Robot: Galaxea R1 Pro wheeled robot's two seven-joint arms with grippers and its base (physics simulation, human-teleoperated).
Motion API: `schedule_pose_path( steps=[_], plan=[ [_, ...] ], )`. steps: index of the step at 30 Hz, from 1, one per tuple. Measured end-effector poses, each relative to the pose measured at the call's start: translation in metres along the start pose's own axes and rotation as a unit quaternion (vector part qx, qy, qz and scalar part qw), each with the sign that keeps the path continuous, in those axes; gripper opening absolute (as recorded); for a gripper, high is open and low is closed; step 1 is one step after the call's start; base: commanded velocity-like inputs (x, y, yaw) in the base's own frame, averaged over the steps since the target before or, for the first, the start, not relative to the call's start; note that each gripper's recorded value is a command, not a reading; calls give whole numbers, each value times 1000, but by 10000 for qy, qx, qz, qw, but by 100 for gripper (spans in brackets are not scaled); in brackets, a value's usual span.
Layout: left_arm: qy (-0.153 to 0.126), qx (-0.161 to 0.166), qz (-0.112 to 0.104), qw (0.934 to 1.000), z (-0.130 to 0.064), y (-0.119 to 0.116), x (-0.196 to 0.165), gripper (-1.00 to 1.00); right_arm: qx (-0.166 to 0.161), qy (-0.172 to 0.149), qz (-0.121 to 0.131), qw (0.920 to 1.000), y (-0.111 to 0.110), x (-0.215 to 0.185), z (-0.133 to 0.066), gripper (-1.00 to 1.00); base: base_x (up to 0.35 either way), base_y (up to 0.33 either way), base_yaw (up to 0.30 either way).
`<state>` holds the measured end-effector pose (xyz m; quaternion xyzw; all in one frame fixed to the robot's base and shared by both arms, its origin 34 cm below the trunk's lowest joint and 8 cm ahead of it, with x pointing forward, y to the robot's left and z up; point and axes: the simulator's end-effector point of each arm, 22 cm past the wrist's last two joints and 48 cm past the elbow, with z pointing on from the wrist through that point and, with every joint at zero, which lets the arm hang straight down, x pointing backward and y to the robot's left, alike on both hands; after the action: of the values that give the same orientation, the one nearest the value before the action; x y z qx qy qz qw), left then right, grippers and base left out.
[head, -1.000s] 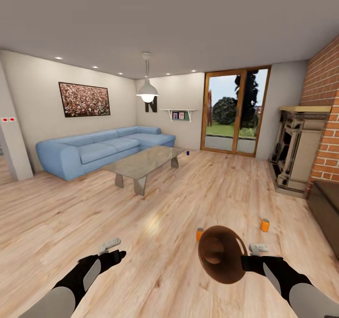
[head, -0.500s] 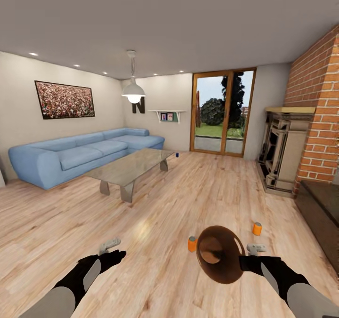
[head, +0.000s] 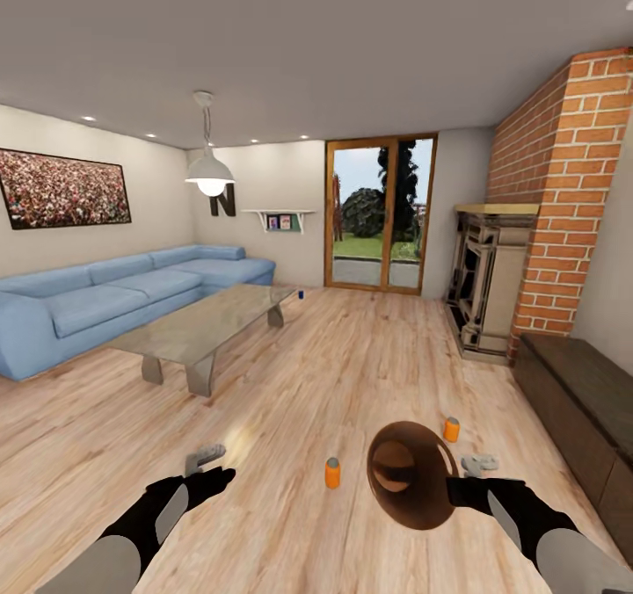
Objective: Put the three can of soda from the living room inside the tash can in the kitchen.
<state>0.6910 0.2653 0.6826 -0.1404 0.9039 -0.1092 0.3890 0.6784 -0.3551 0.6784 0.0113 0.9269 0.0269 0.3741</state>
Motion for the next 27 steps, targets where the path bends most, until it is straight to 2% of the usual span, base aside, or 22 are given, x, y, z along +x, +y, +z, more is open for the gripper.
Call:
schedule_pose_path(
  steps=[27],
  plan=[
    [-103,40,10,9999,-7,-4,-10,100,23,-125,-2,9999,-3,-11,-8,-100,234,-53,-232]
  ],
)
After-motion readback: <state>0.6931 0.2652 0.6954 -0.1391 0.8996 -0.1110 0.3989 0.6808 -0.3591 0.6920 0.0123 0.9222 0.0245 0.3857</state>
